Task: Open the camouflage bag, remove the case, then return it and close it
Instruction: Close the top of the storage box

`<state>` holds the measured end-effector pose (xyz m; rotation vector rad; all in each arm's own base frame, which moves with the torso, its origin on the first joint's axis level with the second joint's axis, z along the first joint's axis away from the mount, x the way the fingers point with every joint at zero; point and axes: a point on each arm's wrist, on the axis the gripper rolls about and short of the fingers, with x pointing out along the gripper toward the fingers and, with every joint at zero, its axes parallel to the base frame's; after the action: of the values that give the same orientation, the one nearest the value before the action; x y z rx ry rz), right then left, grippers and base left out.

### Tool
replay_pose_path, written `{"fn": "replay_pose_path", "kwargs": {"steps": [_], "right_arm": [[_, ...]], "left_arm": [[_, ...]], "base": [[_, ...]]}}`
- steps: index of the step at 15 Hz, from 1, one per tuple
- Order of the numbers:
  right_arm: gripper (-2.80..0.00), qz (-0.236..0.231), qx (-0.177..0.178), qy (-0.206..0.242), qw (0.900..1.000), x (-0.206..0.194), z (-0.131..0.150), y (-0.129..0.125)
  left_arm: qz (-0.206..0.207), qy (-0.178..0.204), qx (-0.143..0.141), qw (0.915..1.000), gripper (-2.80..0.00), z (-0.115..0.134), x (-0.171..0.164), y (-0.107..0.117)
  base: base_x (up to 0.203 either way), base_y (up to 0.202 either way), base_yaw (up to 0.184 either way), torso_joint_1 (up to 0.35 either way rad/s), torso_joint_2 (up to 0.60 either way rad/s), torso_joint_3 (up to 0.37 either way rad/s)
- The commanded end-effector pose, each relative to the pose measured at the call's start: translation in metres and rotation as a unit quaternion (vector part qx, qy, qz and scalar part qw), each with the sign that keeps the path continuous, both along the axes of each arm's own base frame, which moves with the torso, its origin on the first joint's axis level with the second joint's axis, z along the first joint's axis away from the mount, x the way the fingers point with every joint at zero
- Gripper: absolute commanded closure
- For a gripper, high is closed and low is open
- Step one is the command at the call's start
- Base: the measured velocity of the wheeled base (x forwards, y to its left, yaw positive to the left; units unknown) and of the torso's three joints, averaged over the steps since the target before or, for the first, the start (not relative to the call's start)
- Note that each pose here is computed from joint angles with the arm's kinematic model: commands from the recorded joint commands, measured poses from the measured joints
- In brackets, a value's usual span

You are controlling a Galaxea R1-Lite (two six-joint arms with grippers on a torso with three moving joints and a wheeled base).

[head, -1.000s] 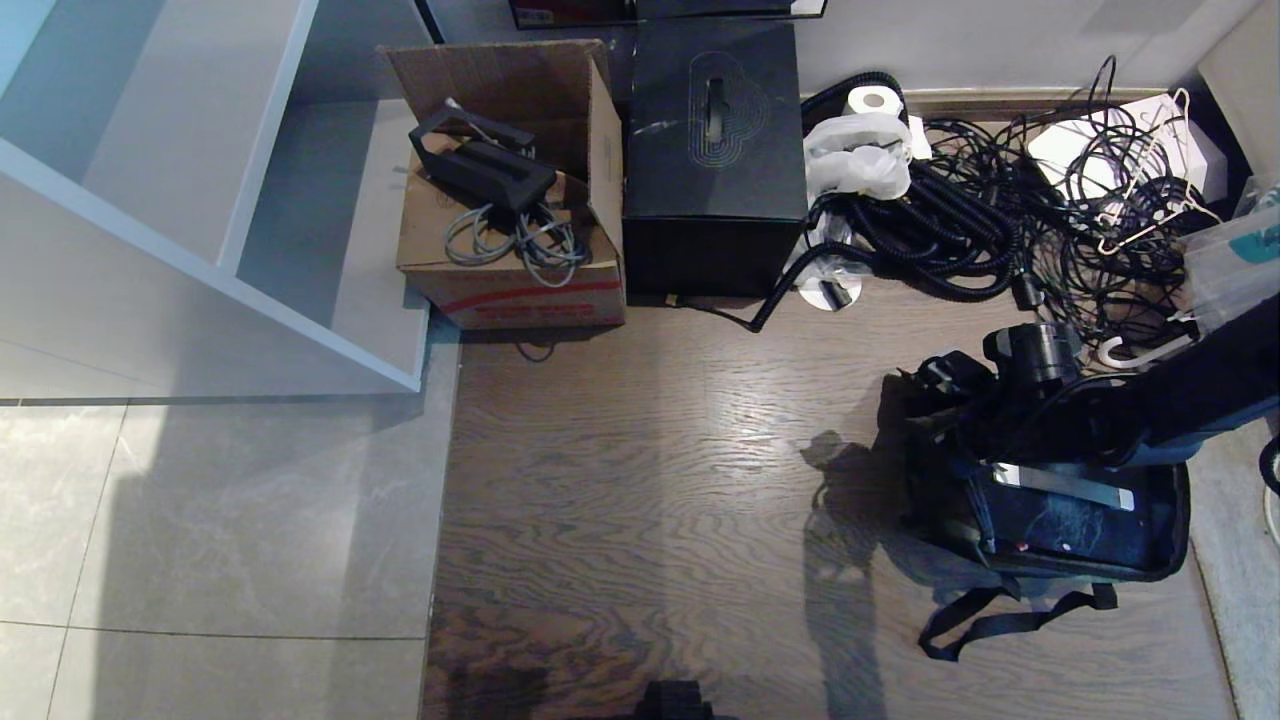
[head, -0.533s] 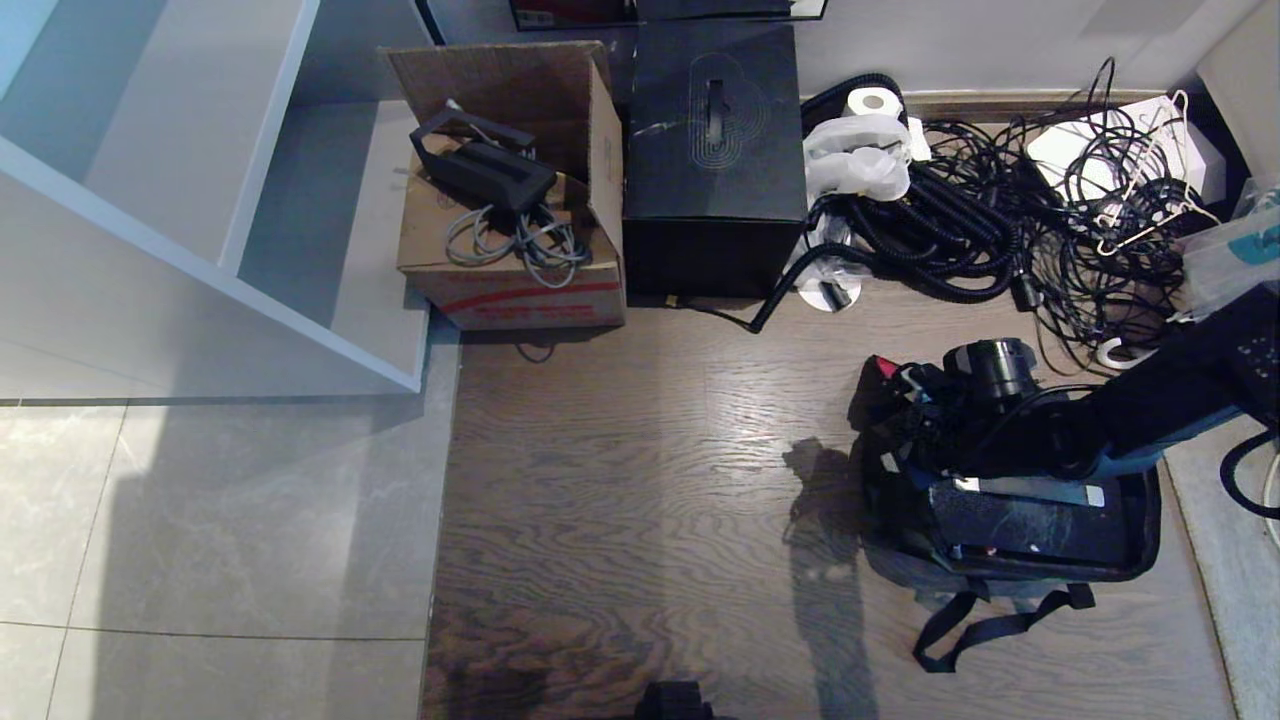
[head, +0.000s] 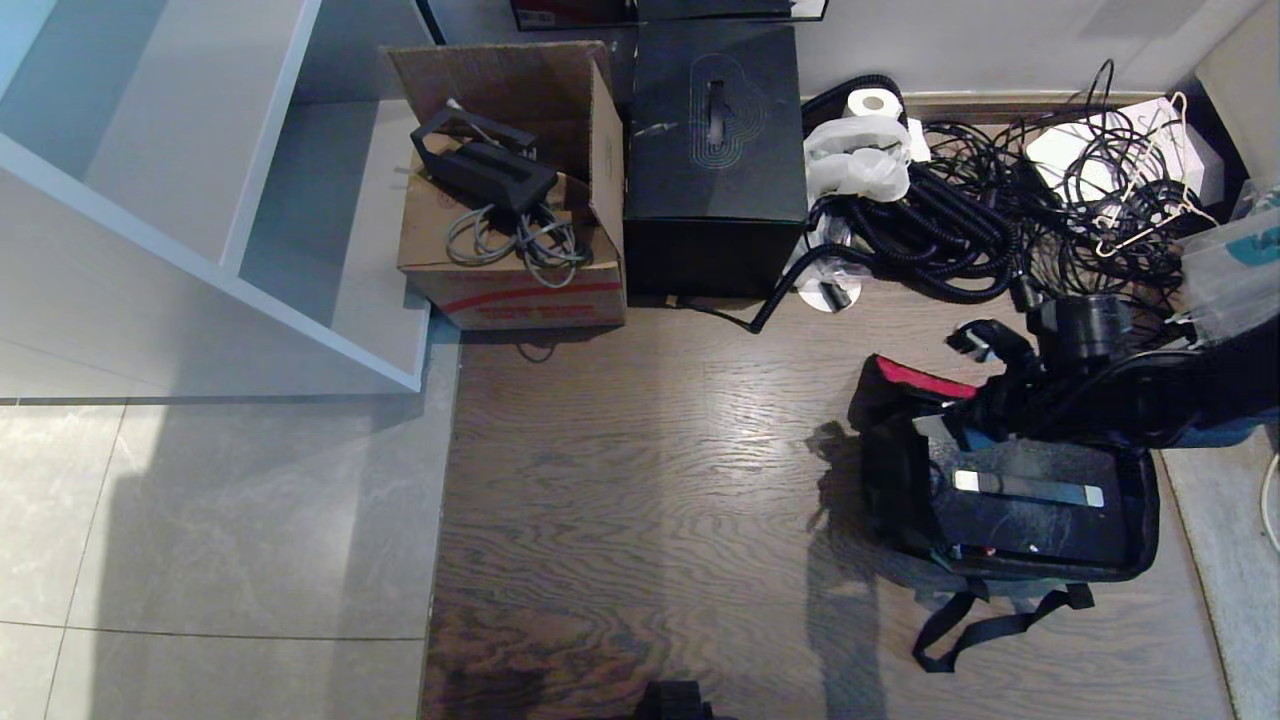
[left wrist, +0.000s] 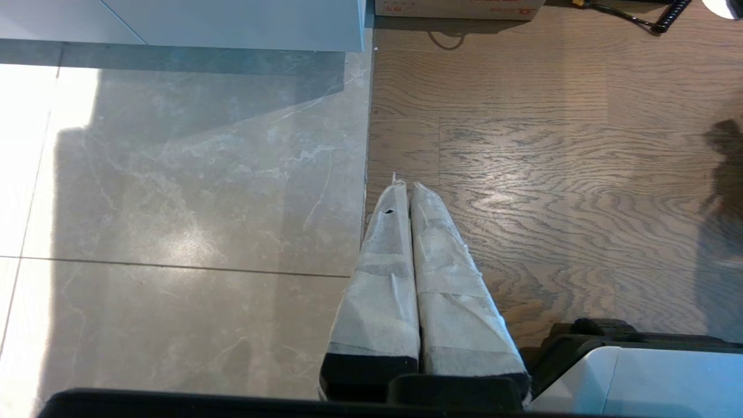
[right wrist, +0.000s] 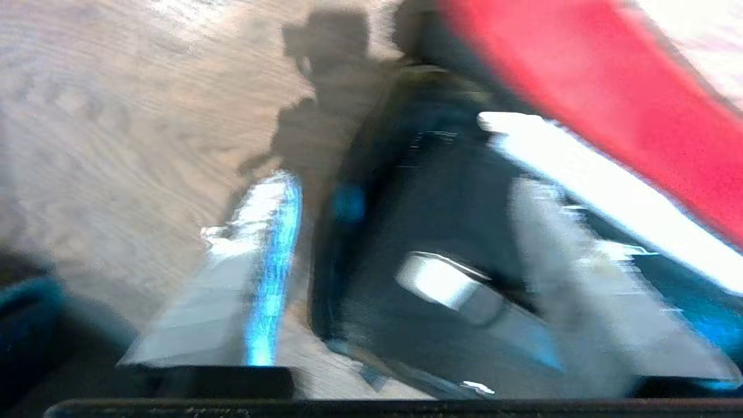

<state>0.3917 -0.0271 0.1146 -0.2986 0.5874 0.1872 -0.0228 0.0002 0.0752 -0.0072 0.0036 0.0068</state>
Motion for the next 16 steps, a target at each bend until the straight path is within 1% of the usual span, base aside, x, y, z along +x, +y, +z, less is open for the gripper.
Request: {"fn": "replay_pose_path", "kwargs": {"steps": [1, 4, 6, 7, 8, 9, 10, 11, 12, 13, 15, 16], "right_arm": [[0.0, -0.015, -0.006, -0.012, 1.0, -0.012, 0.012, -0.032], [0.0, -0.067, -0.004, 0.01, 0.998, -0.013, -0.003, -0.077], [0.0, -0.11, -0.008, 0.007, 0.994, -0.005, -0.011, -0.113], [0.0, -0.132, -0.016, 0.006, 0.991, 0.0, -0.015, -0.126], [0.0, -0.174, -0.029, 0.012, 0.984, -0.001, -0.02, -0.143], [0.0, -0.205, -0.023, 0.02, 0.978, -0.006, -0.024, -0.156], [0.0, -0.241, -0.004, 0.025, 0.97, -0.013, -0.027, -0.17], [0.0, -0.279, 0.025, 0.027, 0.96, -0.017, -0.032, -0.179], [0.0, -0.317, 0.047, 0.027, 0.947, -0.019, -0.037, -0.187], [0.0, -0.351, 0.06, 0.022, 0.934, -0.018, -0.042, -0.197], [0.0, -0.391, 0.05, 0.019, 0.919, -0.015, -0.053, -0.213], [0.0, -0.406, 0.048, 0.034, 0.912, -0.013, -0.069, -0.217]], "left_arm": [[0.0, 0.0, 0.0, 1.0, 0.0, 0.0, 0.0, 0.0], [0.0, 0.0, 0.0, 1.0, 0.0, 0.0, 0.0, 0.0], [0.0, 0.0, 0.0, 1.0, 0.0, 0.0, 0.0, 0.0], [0.0, 0.0, 0.0, 1.0, 0.0, 0.0, 0.0, 0.0], [0.0, 0.0, 0.0, 1.0, 0.0, 0.0, 0.0, 0.0], [0.0, 0.0, 0.0, 1.0, 0.0, 0.0, 0.0, 0.0], [0.0, 0.0, 0.0, 1.0, 0.0, 0.0, 0.0, 0.0], [0.0, 0.0, 0.0, 1.0, 0.0, 0.0, 0.0, 0.0], [0.0, 0.0, 0.0, 1.0, 0.0, 0.0, 0.0, 0.0], [0.0, 0.0, 0.0, 1.0, 0.0, 0.0, 0.0, 0.0], [0.0, 0.0, 0.0, 1.0, 0.0, 0.0, 0.0, 0.0], [0.0, 0.0, 0.0, 1.0, 0.0, 0.0, 0.0, 0.0]], "base": [[0.0, 0.0, 0.0, 0.0, 0.0, 0.0], [0.0, 0.0, 0.0, 0.0, 0.0, 0.0], [0.0, 0.0, 0.0, 0.0, 0.0, 0.0], [0.0, 0.0, 0.0, 0.0, 0.0, 0.0], [0.0, 0.0, 0.0, 0.0, 0.0, 0.0], [0.0, 0.0, 0.0, 0.0, 0.0, 0.0], [0.0, 0.0, 0.0, 0.0, 0.0, 0.0], [0.0, 0.0, 0.0, 0.0, 0.0, 0.0], [0.0, 0.0, 0.0, 0.0, 0.0, 0.0], [0.0, 0.0, 0.0, 0.0, 0.0, 0.0], [0.0, 0.0, 0.0, 0.0, 0.0, 0.0], [0.0, 0.0, 0.0, 0.0, 0.0, 0.0]]}}
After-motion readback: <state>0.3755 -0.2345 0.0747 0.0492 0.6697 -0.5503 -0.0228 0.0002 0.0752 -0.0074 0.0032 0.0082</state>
